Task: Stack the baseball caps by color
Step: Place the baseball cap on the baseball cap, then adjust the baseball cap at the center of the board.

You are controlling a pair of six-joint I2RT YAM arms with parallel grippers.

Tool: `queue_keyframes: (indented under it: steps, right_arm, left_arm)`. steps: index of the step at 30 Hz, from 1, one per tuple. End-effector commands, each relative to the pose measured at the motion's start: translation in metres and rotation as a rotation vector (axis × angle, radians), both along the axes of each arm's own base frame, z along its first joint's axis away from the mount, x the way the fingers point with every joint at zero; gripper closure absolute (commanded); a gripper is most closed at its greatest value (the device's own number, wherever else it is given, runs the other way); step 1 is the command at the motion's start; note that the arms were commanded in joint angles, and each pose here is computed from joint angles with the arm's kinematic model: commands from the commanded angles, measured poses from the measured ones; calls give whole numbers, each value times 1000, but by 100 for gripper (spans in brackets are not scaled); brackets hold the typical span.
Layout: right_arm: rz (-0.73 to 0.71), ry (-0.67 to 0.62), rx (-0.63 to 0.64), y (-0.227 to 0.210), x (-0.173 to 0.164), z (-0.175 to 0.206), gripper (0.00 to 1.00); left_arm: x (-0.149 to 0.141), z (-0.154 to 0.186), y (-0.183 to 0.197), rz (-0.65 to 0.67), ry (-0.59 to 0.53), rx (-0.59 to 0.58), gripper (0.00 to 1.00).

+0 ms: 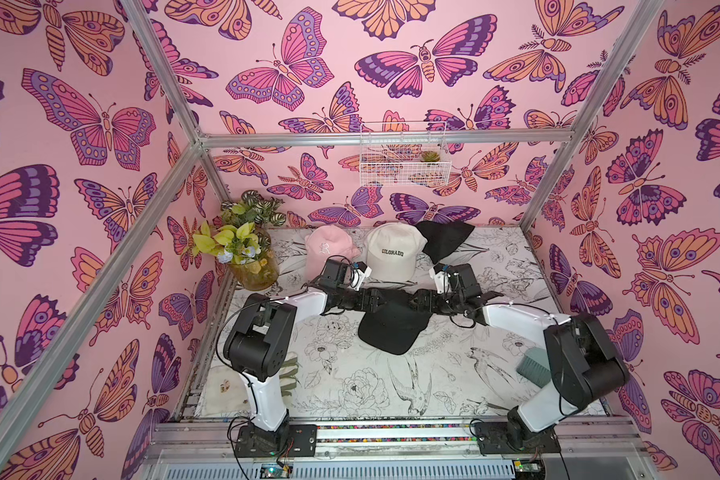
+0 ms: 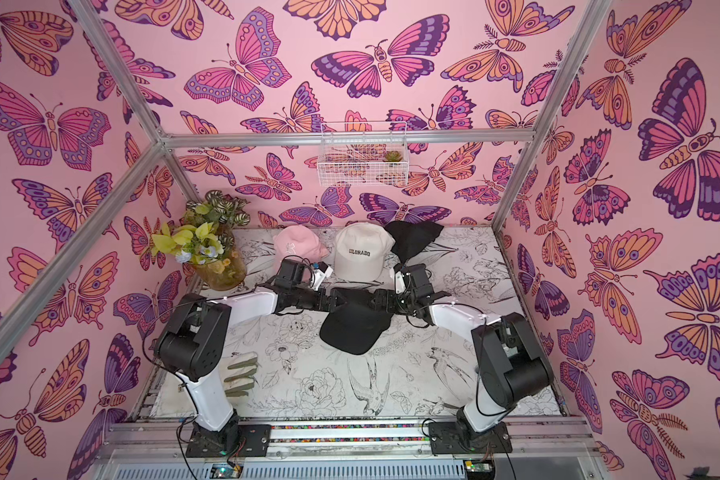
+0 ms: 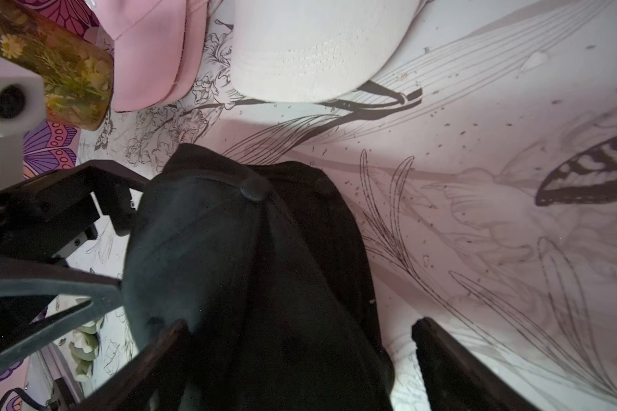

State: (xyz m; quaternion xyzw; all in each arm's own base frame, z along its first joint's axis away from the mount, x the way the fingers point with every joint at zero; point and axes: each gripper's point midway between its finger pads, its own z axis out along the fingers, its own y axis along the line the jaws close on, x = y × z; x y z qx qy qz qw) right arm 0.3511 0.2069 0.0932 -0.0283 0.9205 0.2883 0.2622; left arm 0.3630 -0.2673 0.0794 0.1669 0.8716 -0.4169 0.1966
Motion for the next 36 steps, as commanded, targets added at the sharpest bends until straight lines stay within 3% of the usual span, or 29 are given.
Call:
queue_keyframes:
  steps: [1, 5, 7, 10, 15, 17, 21, 25, 28, 36]
  right_arm:
    - [-33, -17, -92, -24, -19, 12, 1]
    - [-74, -4, -125, -51, -49, 10, 1]
    - [-80, 31, -107, -56, -63, 6, 6]
    - [-66, 96, -70, -54, -83, -6, 33]
    - [-40, 183, 30, -38, -92, -32, 72]
    - [-49, 207, 61, -31, -84, -41, 100]
    - [-54, 234, 137, -14, -70, -54, 100]
    - [-109, 239, 106, -16, -53, -75, 100]
    - [-162, 200, 87, -20, -32, -83, 100]
    - [-252, 94, 120, -25, 27, -74, 100]
  left_arm:
    - [-9, 18, 2, -10, -16, -30, 0]
    - [-19, 27, 12, 23, -32, -25, 0]
    - [-20, 29, 20, 63, -35, -7, 0]
    - [-24, 30, 30, 114, -38, 12, 0]
    - [-34, 26, 25, 53, -41, -23, 0]
    - [-36, 16, 25, 36, -33, -11, 0]
    - [-34, 4, 25, 28, -54, -4, 0]
    - [-30, -1, 16, 3, -58, -65, 0]
    - [-31, -7, 9, -19, -38, -109, 0]
    - [-28, -20, 15, -10, -64, -81, 0]
